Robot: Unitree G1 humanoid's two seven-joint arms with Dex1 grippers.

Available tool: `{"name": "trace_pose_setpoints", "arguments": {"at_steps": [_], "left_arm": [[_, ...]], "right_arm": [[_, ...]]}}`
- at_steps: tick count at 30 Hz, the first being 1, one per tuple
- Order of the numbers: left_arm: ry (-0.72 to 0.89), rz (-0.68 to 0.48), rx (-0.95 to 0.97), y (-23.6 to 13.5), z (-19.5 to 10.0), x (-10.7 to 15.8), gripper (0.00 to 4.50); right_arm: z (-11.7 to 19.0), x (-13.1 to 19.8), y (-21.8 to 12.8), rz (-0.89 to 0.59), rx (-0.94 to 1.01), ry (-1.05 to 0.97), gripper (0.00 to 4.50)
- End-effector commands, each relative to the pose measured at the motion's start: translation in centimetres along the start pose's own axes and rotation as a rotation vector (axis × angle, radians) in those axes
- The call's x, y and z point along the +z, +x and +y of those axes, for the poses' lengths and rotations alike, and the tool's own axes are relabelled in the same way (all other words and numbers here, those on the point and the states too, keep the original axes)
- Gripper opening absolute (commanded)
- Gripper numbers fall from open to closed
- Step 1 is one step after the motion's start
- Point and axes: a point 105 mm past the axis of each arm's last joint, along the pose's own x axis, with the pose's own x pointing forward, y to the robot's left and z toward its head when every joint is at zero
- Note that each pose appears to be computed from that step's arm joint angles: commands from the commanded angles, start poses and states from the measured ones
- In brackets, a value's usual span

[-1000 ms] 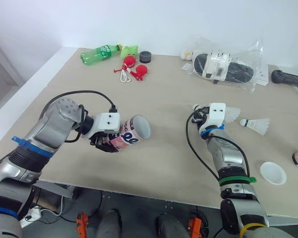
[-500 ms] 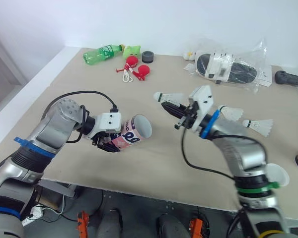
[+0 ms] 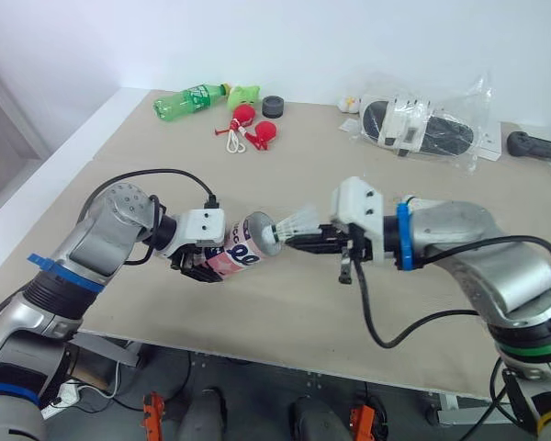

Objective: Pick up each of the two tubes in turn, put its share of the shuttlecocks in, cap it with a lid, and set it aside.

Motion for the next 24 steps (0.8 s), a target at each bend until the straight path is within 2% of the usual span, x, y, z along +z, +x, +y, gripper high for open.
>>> {"name": "trace_pose_setpoints", "arguments": {"at_steps": [1,2,5,6,8,9,10,12,16,18,21,24], "left_arm": [[-0.017,0.016,-0.040,1.1,-0.8,-0.6,3.04],[-0.017,0.017,-0.040,1.1,-0.8,-0.6,3.04],[-0.014,0.016,-0.040,1.2,-0.8,-0.6,3.04],[-0.014,0.014,-0.040,1.2,-0.8,-0.6,3.04],[-0.013,0.012,-0.040,1.3,-0.7,-0.5,3.04],[-0.013,0.012,-0.040,1.3,-0.7,-0.6,3.04],[-0.013,0.012,-0.040,1.3,-0.7,-0.6,3.04],[-0.014,0.012,-0.039,1.3,-0.7,-0.6,3.04],[-0.018,0.013,-0.039,1.4,-0.7,-0.8,3.04],[-0.017,0.011,-0.040,1.4,-0.7,-0.7,3.04],[-0.018,0.010,-0.043,1.6,-0.7,-0.8,3.04],[-0.020,0.007,-0.045,1.7,-0.7,-0.7,3.04]], "right_arm": [[0.4,2.2,0.0,-0.052,0.008,-0.067,1.12],[0.4,2.4,-0.1,-0.057,0.010,-0.067,1.61],[0.4,2.9,-0.7,-0.077,0.002,-0.065,2.44],[0.4,3.2,-1.0,-0.091,-0.007,-0.059,3.16],[-0.1,3.9,-2.2,-0.137,-0.047,-0.031,3.53],[-0.5,4.2,-2.8,-0.157,-0.073,-0.016,4.11],[-0.9,4.4,-3.5,-0.177,-0.103,0.001,4.31],[-1.9,4.3,-5.3,-0.211,-0.196,0.045,4.42],[-7.1,-2.3,-11.0,-0.078,-0.737,0.206,4.42],[-7.6,-4.8,-11.8,-0.054,-0.855,0.297,4.42],[-8.6,-9.0,-14.4,-0.011,-1.159,0.450,4.42],[-8.6,-11.5,-15.4,0.036,-1.305,0.525,4.42]]}}
